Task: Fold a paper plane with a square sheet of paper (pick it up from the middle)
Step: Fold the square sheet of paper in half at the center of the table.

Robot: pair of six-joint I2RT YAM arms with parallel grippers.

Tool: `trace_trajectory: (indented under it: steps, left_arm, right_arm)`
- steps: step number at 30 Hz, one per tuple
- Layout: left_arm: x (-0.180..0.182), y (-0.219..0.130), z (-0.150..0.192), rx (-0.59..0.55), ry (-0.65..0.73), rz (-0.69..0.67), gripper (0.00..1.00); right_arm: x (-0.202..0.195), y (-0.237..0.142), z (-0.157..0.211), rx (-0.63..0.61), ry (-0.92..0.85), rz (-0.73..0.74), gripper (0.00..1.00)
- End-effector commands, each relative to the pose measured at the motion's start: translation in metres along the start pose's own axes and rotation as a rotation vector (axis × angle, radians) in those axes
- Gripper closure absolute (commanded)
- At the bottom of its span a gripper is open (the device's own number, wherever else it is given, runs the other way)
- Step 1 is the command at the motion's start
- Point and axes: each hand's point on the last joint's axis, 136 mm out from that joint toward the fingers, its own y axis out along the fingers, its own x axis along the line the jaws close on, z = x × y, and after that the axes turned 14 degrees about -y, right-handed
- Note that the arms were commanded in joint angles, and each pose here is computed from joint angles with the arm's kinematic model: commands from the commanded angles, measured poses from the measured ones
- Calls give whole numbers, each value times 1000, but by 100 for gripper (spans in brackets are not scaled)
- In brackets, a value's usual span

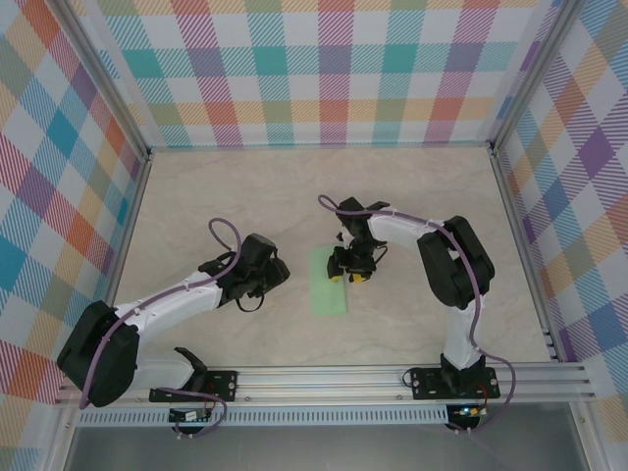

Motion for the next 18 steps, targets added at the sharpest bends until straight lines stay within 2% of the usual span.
trace_trajectory:
  steps: [1, 4, 18]
  left_arm:
    - [3, 5, 2, 16, 14, -5, 52]
    - [-8, 5, 3, 24, 27, 34, 52]
    - [-13, 6, 6, 46, 43, 47, 52]
  right_arm:
    - [-30, 31, 18, 99, 20, 115, 46]
    - [-32, 34, 20, 106, 17, 119, 45]
    - [-36, 37, 22, 134, -16, 145, 44]
